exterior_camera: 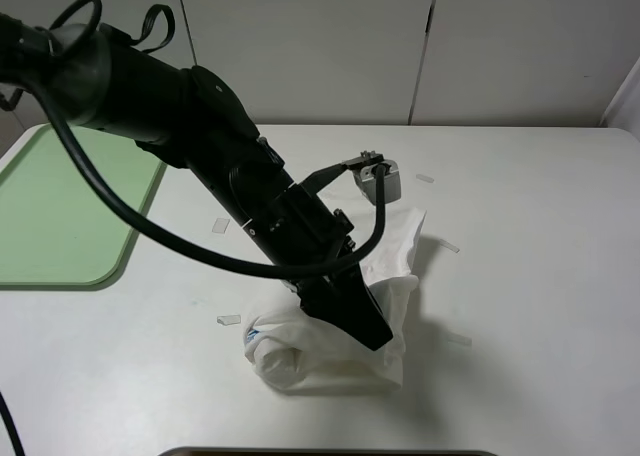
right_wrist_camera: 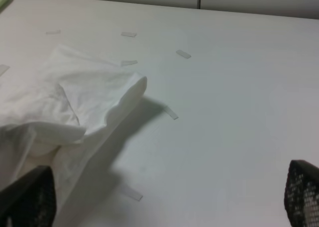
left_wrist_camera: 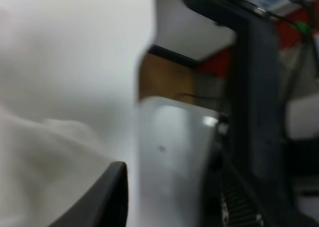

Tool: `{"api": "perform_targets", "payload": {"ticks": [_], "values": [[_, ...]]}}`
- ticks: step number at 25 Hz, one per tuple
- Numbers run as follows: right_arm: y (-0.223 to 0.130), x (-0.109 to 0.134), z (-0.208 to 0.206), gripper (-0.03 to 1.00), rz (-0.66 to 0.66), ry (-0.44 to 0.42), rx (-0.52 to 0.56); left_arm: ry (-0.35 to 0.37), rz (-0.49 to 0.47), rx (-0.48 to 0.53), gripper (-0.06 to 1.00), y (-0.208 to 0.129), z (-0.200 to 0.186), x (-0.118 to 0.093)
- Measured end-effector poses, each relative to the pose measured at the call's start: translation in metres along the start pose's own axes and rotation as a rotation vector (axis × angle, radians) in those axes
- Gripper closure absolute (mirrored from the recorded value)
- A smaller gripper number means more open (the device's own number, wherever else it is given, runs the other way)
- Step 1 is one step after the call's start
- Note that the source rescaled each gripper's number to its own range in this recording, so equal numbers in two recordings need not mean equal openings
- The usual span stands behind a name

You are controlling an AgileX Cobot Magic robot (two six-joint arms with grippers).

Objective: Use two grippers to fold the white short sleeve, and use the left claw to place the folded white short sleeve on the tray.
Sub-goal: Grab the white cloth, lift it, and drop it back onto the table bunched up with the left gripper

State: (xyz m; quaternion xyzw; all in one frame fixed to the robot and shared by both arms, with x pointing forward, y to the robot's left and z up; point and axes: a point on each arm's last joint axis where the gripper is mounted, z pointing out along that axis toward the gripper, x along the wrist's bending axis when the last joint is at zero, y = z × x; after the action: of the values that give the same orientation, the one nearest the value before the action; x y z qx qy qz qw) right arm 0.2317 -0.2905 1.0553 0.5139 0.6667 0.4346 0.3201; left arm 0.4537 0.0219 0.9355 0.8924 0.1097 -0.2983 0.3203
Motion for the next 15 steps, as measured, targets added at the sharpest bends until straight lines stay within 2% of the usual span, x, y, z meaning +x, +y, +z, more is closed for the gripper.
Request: {"api": "perform_targets", "payload": {"ticks": [4, 7, 8, 9, 11, 14, 15], "values": [[0.000, 0.000, 0.000, -0.03, 0.000, 0.000, 0.000, 0.172, -0.021, -0.091, 0.50, 0.009, -0.020, 0.008], [0.000, 0.000, 0.000, -0.03, 0.000, 0.000, 0.000, 0.274, -0.078, -0.152, 0.50, 0.009, -0.037, 0.022], [0.000, 0.000, 0.000, -0.03, 0.000, 0.000, 0.000, 0.274, -0.078, -0.152, 0.50, 0.009, -0.037, 0.022], [0.000, 0.000, 0.000, -0.03, 0.000, 0.000, 0.000, 0.327, -0.112, -0.176, 0.49, 0.006, -0.046, 0.033], [0.000, 0.000, 0.000, -0.03, 0.000, 0.001, 0.000, 0.352, -0.151, -0.188, 0.47, -0.001, -0.052, 0.043], [0.000, 0.000, 0.000, -0.03, 0.000, 0.001, 0.000, 0.345, -0.163, -0.181, 0.46, -0.004, -0.051, 0.044], [0.000, 0.000, 0.000, -0.03, 0.000, 0.001, 0.000, 0.321, -0.171, -0.161, 0.45, -0.008, -0.045, 0.042]]}}
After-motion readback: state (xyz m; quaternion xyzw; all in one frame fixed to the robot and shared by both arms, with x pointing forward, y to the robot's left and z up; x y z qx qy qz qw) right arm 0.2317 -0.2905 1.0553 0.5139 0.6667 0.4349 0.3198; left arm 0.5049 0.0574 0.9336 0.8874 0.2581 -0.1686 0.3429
